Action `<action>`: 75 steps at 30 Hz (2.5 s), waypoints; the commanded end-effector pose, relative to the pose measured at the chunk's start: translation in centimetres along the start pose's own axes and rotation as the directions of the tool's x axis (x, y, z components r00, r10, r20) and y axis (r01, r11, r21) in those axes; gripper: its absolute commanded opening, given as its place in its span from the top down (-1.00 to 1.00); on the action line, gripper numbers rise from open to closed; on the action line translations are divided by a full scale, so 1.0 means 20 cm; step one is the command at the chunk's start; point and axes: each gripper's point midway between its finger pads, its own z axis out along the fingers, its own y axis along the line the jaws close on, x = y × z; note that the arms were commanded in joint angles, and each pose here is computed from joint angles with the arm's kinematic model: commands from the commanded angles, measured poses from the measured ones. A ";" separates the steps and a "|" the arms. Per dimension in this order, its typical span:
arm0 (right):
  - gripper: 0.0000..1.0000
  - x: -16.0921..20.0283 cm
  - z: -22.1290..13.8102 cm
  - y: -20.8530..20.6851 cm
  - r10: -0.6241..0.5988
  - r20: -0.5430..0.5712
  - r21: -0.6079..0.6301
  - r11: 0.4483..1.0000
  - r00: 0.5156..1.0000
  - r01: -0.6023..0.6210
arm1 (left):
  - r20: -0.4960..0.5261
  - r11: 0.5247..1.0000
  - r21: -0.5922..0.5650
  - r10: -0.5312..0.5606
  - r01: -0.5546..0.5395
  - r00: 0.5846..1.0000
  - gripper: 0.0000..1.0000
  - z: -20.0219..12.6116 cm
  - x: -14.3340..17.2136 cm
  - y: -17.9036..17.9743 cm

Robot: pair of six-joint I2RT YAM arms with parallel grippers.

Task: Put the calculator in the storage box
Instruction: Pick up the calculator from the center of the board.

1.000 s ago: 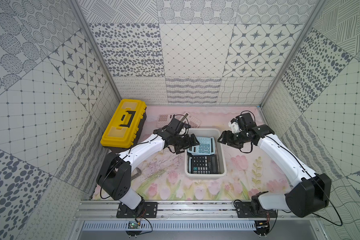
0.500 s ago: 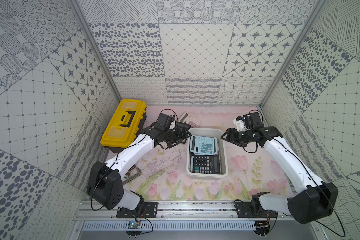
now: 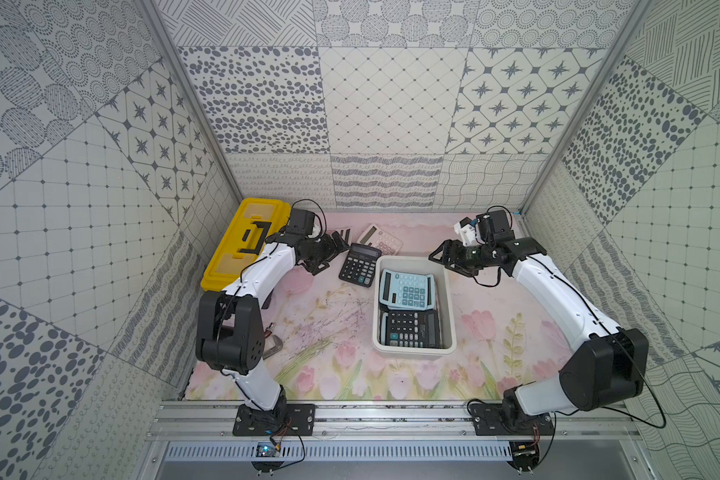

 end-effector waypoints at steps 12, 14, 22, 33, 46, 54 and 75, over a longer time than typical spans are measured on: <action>-0.46 -0.03 -0.02 0.03 -0.030 0.033 -0.034 0.999 0.999 0.031 | 0.095 0.955 -0.276 0.140 -0.109 0.986 -0.81 0.28 -0.47 0.05; -0.46 -0.02 -0.01 0.02 -0.028 0.031 -0.033 0.999 0.999 0.029 | 0.086 0.927 -0.344 0.191 -0.151 0.978 -0.82 0.31 -0.50 0.05; -0.46 0.00 -0.02 0.00 -0.026 0.033 -0.030 0.999 0.999 0.027 | 0.051 0.851 -0.439 0.344 -0.289 0.937 -0.81 0.47 -0.54 -0.04; -0.46 0.01 0.00 -0.03 -0.029 0.027 -0.035 0.999 0.999 0.030 | 0.074 0.757 -0.556 0.457 -0.344 0.886 -0.52 0.63 -0.58 -0.01; -0.46 0.02 -0.02 -0.08 -0.009 0.033 -0.051 0.999 0.999 0.011 | 0.019 0.680 -0.619 0.515 -0.394 0.857 -0.10 0.77 -0.51 0.04; -0.46 0.04 -0.04 -0.09 -0.004 0.040 -0.061 0.998 0.999 0.007 | 0.029 0.683 -0.617 0.516 -0.391 0.856 0.25 0.74 -0.52 0.01; -0.89 0.11 -0.24 0.17 -0.064 0.121 -0.232 0.968 0.991 0.091 | 0.054 0.711 -0.626 0.450 -0.321 0.891 1.00 0.18 -0.45 -0.14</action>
